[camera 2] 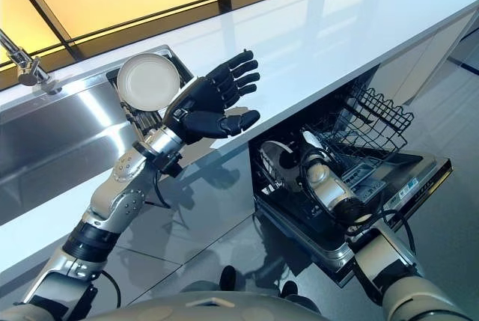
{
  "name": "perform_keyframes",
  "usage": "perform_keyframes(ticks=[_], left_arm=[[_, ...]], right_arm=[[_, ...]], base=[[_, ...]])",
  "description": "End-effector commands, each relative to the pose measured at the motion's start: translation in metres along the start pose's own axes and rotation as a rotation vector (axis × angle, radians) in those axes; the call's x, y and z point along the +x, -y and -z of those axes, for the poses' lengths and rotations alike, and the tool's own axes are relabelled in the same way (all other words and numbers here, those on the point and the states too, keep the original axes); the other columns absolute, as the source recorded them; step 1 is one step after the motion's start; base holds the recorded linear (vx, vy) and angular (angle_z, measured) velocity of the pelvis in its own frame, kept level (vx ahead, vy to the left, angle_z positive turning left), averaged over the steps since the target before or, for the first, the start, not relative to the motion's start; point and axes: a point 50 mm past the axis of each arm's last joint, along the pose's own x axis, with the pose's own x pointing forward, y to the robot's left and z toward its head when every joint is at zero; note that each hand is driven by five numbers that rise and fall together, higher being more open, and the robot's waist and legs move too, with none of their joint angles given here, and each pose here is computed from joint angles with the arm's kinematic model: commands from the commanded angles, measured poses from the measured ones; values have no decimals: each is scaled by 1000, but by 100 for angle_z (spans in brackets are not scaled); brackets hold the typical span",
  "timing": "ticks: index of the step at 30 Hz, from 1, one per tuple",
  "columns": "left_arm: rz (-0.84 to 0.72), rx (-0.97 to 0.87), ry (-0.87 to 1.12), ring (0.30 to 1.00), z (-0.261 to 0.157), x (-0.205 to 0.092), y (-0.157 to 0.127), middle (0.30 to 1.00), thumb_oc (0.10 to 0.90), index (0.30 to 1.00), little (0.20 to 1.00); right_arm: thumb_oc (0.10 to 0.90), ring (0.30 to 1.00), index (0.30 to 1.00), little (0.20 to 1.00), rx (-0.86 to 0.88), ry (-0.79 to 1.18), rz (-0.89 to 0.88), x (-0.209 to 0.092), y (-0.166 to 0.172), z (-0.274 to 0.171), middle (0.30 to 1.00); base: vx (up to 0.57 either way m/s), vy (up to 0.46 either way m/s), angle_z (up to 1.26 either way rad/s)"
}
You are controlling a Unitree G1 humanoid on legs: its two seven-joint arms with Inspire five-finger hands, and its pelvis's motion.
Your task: Pick up plates and place into dishwasher.
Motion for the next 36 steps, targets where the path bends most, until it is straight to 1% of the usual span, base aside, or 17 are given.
perform_keyframes(ticks=[1, 11, 19, 25, 29, 36], left_arm=[[84, 64, 257, 900, -51, 18, 7, 900, 800, 900, 900], [73, 72, 279, 900, -52, 14, 6, 900, 800, 900, 900], [62, 101, 273, 900, -54, 8, 3, 900, 800, 900, 900], [52, 113, 276, 900, -56, 4, 2, 900, 800, 900, 900], [41, 123, 275, 900, -57, 0, 0, 900, 800, 900, 900], [19, 132, 280, 900, -58, -4, -1, 900, 800, 900, 900]], right_arm=[[800, 900, 900, 900, 110, 370, -139, -9, -36, -85, 900], [800, 900, 900, 900, 82, 357, -60, -14, -20, -70, 900], [800, 900, 900, 900, -82, 361, 137, -21, 11, -58, 900], [800, 900, 900, 900, -145, 358, 248, -28, 32, -53, 900], [800, 900, 900, 900, -159, 401, 320, -37, 45, -54, 900], [800, 900, 900, 900, -149, 495, 383, -51, 51, -61, 900]], base=[[0, 0, 0], [-7, 5, -3], [-19, 6, -2], [-2, -1, -1], [-1, 5, -3], [3, 15, -7]])
